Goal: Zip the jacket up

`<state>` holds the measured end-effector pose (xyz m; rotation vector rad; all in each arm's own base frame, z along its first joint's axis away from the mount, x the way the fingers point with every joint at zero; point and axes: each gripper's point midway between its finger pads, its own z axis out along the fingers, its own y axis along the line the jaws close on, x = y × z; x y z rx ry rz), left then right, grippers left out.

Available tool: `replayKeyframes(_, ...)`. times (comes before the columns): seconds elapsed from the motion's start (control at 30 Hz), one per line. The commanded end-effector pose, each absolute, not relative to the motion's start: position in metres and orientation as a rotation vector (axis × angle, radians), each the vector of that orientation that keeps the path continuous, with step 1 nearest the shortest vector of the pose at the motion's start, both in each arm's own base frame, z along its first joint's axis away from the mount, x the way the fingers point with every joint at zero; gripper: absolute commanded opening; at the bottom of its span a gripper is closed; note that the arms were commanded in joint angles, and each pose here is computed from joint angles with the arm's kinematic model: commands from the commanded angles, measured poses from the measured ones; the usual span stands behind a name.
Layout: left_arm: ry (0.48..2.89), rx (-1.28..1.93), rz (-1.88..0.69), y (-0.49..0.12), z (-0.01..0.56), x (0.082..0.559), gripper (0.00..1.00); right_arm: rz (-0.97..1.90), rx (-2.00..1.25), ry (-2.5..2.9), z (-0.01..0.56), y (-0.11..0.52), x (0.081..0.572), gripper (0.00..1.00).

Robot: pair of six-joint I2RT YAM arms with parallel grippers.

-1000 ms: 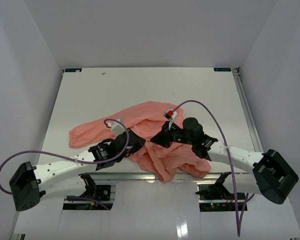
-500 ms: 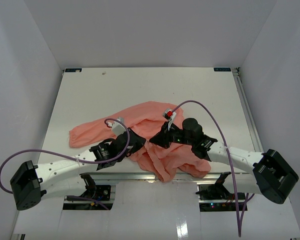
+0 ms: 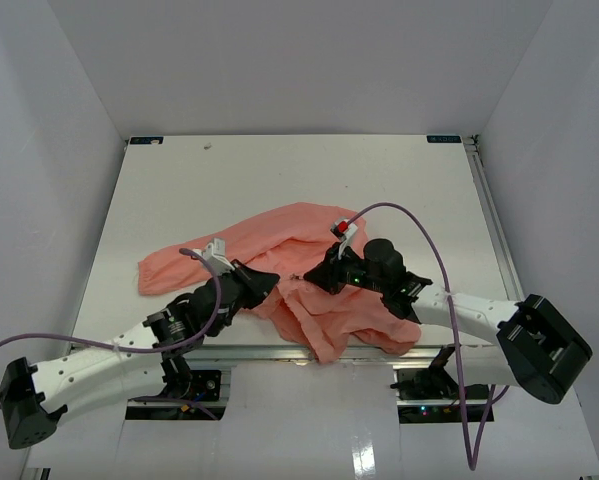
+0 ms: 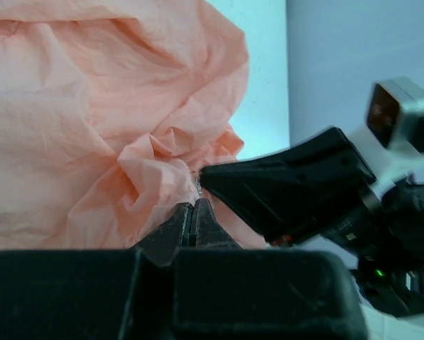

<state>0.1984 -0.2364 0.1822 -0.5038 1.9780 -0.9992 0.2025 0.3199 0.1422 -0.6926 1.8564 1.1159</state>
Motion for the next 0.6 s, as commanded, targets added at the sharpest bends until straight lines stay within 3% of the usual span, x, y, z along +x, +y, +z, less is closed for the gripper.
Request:
replayKeyframes(0.0,1.913,-0.492,-0.978,-0.212,0.19,0.194,0.0,0.995,-0.572,1.912,0.124,0.303,0.23,0.08)
replayKeyframes(0.37,1.836,-0.516,-0.94,-0.171,0.209,0.185,0.0,0.744,-0.313,2.0,0.113,0.237,0.318,0.08)
replayKeyframes(0.57,1.794,-0.53,-0.942,-0.151,0.22,0.178,0.0,0.666,-0.294,1.935,0.152,0.226,0.377,0.08)
